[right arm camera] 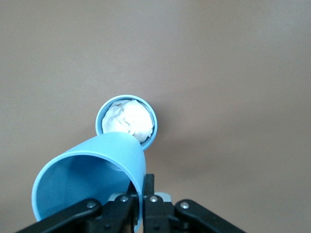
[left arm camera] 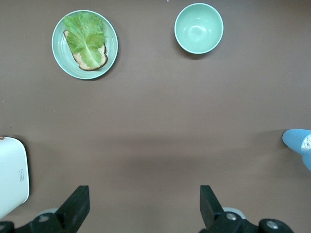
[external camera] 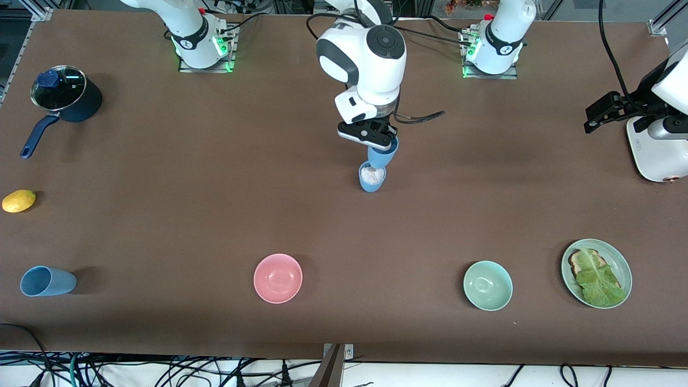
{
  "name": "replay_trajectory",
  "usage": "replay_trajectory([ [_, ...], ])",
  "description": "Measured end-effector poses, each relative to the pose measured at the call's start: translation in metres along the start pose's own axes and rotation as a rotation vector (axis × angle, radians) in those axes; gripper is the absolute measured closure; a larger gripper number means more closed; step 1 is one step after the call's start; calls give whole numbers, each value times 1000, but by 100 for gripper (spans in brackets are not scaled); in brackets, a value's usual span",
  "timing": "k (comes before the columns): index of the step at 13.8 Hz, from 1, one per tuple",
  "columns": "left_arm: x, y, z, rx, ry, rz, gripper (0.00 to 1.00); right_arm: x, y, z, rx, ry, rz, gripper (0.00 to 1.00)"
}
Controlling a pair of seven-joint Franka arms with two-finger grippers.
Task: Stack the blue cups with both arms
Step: 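Lower the blue cup onto the tissue cup and open the right gripper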
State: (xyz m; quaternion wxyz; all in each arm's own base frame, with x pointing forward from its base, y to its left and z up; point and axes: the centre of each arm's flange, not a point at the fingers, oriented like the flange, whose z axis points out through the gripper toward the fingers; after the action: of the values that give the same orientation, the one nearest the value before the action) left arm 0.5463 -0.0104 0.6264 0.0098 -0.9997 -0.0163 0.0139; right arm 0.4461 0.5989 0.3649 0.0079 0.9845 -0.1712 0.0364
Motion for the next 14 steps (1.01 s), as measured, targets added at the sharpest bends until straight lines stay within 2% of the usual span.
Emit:
replay_trajectory([
  [5,0,-6,1,0,-3,-10,0,22,5,-20,30,16,28,96],
  [14,2,-8,6,1,-11,-15,0,29,9,-1,16,11,32,96],
])
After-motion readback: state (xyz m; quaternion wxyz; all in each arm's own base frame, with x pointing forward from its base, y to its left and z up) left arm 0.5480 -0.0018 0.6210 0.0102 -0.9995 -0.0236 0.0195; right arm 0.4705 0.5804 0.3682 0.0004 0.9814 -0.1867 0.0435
